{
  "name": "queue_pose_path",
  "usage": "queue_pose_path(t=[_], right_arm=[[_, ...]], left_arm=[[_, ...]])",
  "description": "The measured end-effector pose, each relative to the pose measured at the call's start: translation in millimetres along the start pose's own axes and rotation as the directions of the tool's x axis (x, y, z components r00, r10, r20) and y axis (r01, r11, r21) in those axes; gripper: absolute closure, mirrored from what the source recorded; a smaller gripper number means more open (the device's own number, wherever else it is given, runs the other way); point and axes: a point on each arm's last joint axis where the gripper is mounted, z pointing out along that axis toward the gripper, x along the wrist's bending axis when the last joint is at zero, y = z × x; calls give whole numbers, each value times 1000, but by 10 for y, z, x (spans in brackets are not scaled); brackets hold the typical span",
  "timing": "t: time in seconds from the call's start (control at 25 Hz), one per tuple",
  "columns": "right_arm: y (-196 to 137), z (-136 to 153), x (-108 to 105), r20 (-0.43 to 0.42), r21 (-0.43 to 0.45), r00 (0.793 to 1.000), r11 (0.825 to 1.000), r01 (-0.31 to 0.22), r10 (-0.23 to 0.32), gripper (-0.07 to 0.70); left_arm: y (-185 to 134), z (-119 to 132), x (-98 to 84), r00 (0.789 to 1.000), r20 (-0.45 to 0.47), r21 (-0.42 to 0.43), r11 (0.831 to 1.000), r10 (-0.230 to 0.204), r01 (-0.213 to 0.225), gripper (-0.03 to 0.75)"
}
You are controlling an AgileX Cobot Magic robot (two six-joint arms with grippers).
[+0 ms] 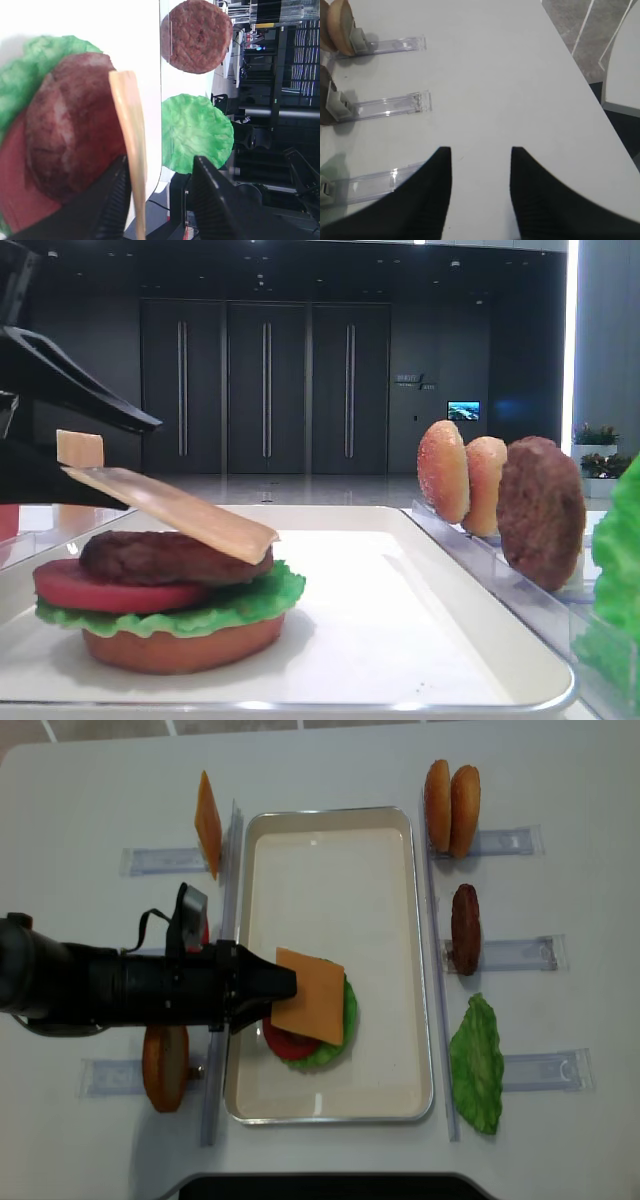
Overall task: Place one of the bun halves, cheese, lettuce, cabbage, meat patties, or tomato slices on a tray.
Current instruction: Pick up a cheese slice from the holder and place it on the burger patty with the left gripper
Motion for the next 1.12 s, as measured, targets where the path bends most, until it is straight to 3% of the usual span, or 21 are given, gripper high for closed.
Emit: queue_pose_path(t=[0.48, 0.84, 1.12], right_arm=[[0, 0, 0, 0, 0, 1000, 1000, 0, 0, 358], [0, 0, 0, 0, 0, 1000, 1000, 0, 0, 358], [0, 0, 0, 0, 0, 1000, 1000, 0, 0, 358]], left_arm=[[74, -95, -126, 1000, -17, 34, 999, -12, 12, 369], [134, -163, -242, 995, -101, 110, 993, -25, 36, 369], [181, -220, -265, 978, -208, 142, 990, 7, 23, 369]])
